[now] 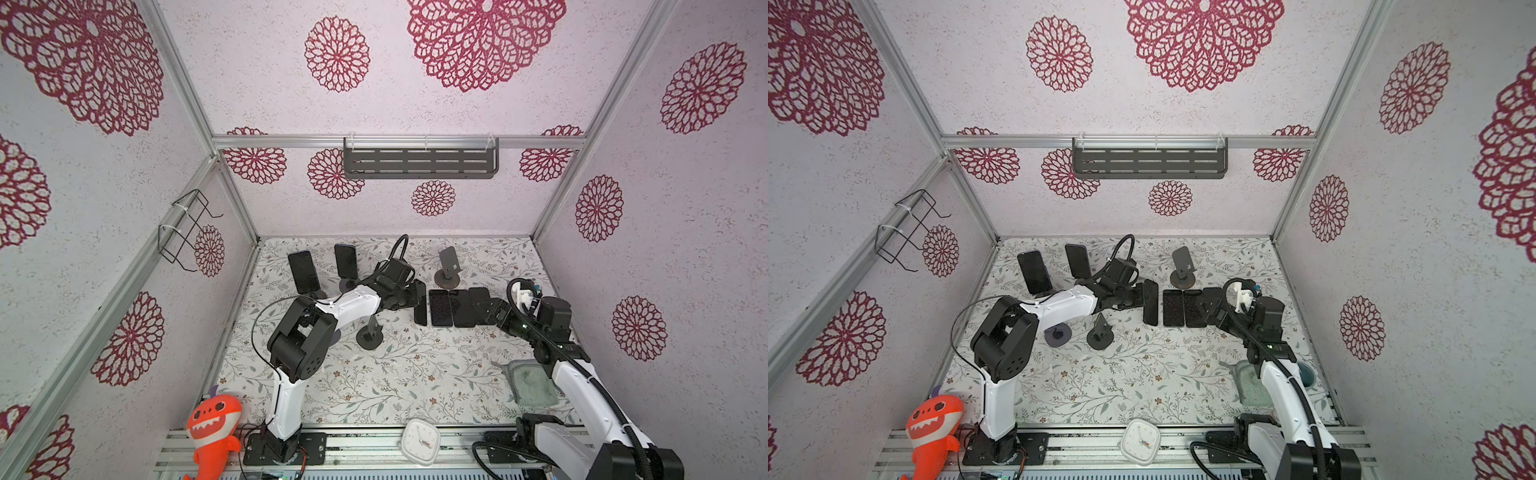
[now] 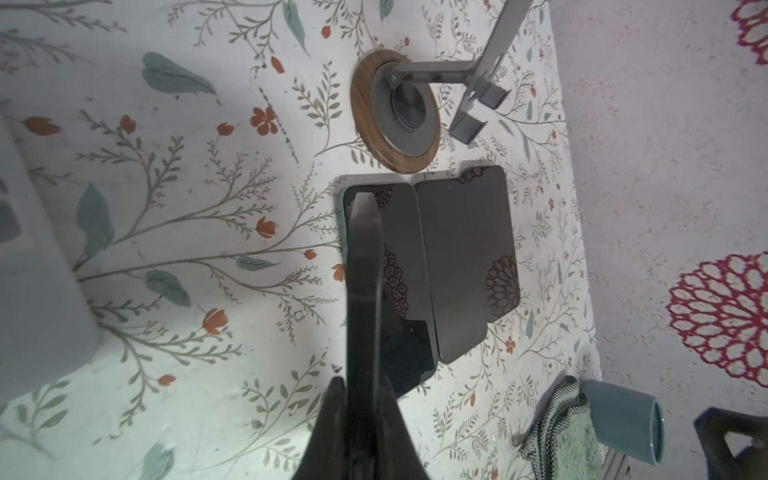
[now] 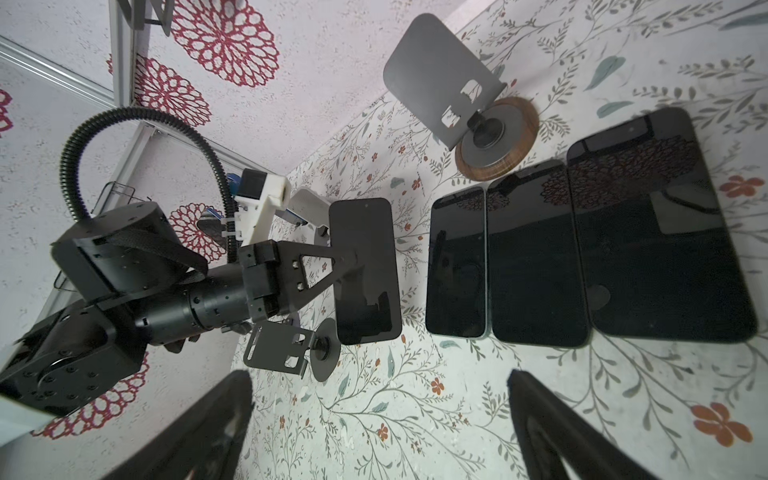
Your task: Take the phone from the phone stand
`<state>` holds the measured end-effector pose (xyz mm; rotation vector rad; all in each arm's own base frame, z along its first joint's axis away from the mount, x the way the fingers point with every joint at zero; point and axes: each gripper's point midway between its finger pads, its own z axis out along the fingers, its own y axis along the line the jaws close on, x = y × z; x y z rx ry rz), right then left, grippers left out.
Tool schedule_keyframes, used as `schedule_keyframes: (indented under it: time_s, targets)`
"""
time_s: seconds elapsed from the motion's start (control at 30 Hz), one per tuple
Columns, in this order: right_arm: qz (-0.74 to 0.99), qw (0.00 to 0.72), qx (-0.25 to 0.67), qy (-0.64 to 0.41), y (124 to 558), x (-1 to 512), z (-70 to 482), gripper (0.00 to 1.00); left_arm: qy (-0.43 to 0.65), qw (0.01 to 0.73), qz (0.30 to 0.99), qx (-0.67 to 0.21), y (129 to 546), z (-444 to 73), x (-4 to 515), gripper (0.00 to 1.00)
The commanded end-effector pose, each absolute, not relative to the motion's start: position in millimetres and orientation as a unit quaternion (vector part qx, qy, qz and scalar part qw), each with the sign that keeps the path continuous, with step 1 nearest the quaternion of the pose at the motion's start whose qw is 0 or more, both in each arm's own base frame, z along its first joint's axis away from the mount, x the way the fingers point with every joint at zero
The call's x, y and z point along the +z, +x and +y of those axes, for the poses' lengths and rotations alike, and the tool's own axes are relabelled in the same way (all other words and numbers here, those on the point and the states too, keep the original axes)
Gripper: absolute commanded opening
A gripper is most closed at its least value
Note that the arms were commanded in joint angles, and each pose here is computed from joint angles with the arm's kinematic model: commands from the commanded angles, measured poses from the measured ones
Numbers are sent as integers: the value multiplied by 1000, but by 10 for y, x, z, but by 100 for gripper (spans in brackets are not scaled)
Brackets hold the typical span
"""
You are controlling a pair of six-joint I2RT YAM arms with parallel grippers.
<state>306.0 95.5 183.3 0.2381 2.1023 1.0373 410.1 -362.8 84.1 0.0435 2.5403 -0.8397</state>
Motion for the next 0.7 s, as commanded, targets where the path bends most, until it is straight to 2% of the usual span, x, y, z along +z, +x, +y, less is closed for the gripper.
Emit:
schedule_keyframes:
  time_s: [0.0,0.67]
  targets:
    - [813,389,426,80,3069,1960,999,99,19,251,916,-311,4212,-3717,967,0]
    - [815,392,421,72,3042,1972,1000,99,-14,205,928,-311,4260,-3769,561,0]
